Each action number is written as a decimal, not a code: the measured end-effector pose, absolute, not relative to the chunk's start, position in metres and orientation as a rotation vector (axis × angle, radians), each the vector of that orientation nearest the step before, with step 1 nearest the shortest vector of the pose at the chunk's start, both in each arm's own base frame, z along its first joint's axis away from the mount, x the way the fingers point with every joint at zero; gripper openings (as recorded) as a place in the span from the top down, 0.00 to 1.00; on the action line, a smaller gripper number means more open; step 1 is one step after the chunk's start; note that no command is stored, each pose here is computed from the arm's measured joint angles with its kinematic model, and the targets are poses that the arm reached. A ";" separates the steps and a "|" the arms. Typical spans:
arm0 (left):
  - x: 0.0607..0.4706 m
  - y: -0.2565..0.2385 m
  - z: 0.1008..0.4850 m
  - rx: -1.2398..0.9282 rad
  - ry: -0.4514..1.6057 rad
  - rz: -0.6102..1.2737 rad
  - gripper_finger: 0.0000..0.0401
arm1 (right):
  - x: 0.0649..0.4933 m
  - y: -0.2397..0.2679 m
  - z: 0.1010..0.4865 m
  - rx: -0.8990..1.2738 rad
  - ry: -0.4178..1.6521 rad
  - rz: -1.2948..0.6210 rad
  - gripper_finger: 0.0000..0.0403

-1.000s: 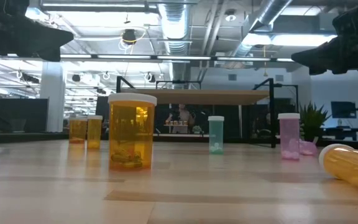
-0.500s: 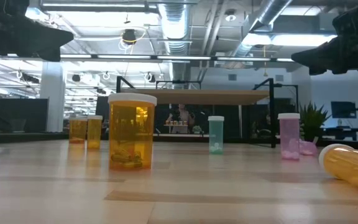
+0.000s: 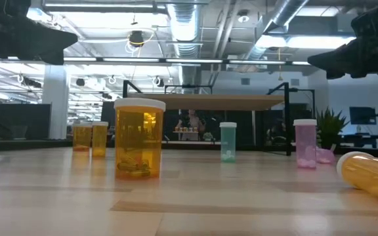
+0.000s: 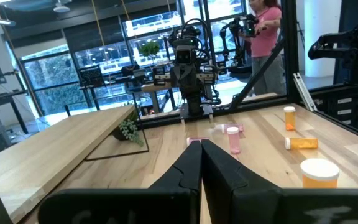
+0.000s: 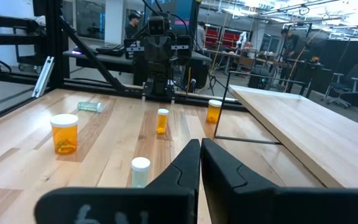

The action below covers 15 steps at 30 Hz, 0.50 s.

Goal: Pick and place medicine bottles onto shelf by color

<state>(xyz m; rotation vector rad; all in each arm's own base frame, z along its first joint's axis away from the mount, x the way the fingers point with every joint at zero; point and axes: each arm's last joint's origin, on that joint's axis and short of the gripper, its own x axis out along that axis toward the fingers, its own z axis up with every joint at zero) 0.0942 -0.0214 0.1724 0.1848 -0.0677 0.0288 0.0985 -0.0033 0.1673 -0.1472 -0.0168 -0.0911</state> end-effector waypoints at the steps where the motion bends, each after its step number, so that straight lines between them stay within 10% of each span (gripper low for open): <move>1: 0.094 -0.021 0.172 0.182 -0.068 0.028 1.00 | 0.098 -0.003 0.167 -0.147 -0.017 -0.091 0.91; 15: 0.085 -0.022 0.209 -0.125 -0.413 -0.105 1.00 | 0.098 -0.003 0.167 -0.150 -0.017 -0.091 0.91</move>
